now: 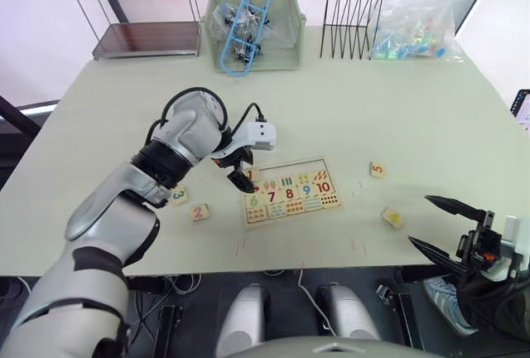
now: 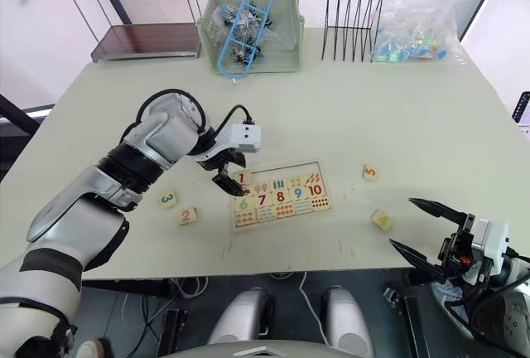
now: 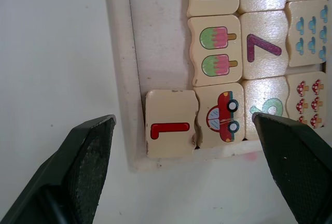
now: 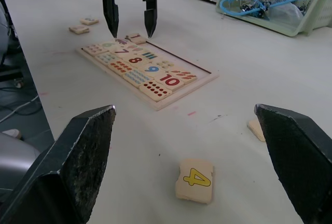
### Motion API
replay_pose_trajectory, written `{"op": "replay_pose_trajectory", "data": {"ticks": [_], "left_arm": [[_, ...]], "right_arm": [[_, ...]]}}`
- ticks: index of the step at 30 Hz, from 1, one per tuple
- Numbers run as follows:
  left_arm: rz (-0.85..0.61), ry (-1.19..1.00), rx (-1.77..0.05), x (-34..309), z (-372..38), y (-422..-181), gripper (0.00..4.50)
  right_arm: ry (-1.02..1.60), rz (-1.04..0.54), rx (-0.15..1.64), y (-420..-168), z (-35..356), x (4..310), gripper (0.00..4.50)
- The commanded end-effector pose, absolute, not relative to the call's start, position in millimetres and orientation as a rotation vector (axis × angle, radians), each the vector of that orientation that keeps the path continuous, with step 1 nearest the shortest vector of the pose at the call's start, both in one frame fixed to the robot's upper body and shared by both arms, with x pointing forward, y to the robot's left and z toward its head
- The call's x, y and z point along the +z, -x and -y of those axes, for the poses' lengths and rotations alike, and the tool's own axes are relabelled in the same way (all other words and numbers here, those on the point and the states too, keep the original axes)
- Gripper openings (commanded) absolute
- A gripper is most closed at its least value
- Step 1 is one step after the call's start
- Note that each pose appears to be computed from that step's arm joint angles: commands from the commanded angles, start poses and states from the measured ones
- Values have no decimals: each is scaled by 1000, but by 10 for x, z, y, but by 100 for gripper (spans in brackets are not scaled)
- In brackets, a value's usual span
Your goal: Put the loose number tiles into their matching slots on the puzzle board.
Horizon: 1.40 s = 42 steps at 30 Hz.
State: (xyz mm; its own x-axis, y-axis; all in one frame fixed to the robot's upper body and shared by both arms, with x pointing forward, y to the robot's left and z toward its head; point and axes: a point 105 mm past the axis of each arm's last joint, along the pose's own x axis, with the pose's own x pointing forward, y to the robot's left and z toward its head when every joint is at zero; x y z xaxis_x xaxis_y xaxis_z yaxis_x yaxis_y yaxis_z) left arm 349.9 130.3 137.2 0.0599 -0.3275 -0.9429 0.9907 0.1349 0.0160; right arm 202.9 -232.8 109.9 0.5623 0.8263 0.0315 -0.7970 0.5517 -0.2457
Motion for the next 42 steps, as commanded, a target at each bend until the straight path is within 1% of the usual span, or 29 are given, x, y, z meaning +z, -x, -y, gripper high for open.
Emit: {"op": "replay_pose_trajectory", "data": {"ticks": [1, 5, 11, 18, 21, 24, 27, 29, 30, 31, 33, 34, 35, 37, 42], "left_arm": [[-923, -820, -1245, 1624, -1263, -3513, 448], [-889, -750, -1232, 1717, -1328, -3560, 448], [-789, -669, -1221, 1782, -1506, -3645, 448], [-659, -576, -1185, 1738, -1636, -3776, 448], [-571, -538, -1170, 1706, -1664, -3825, 448], [-520, -458, -1149, 1677, -1655, -3866, 448], [-467, -391, -1132, 1638, -1638, -3909, 375], [-424, -392, -1140, 1604, -1645, -3905, 278], [-401, -392, -1160, 1591, -1636, -3882, 260], [-387, -392, -1175, 1583, -1629, -3865, 199], [-380, -392, -1199, 1556, -1628, -3831, 105], [-362, -411, -1220, 1549, -1629, -3807, 47], [-337, -442, -1240, 1538, -1636, -3782, 2], [-294, -475, -1259, 1518, -1645, -3756, 2], [-258, -556, -1316, 1387, -1645, -3669, 2]], "right_arm": [[233, 185, 968, -2022, 2312, 1172, 450], [231, 186, 968, -2023, 2312, 1174, 450], [227, 188, 968, -2020, 2313, 1172, 450], [223, 186, 970, -2011, 2321, 1172, 450], [221, 184, 971, -2008, 2323, 1177, 450], [221, 182, 971, -2005, 2326, 1182, 450], [219, 183, 968, -2011, 2330, 1198, 450], [214, 185, 968, -2008, 2327, 1208, 450], [211, 183, 969, -2004, 2328, 1208, 450], [210, 182, 969, -2002, 2329, 1207, 450], [209, 180, 970, -1995, 2331, 1205, 450], [209, 179, 970, -1993, 2332, 1205, 450], [209, 177, 970, -1990, 2334, 1204, 450], [209, 175, 969, -1990, 2339, 1202, 450], [210, 172, 966, -1997, 2349, 1204, 450]]}}
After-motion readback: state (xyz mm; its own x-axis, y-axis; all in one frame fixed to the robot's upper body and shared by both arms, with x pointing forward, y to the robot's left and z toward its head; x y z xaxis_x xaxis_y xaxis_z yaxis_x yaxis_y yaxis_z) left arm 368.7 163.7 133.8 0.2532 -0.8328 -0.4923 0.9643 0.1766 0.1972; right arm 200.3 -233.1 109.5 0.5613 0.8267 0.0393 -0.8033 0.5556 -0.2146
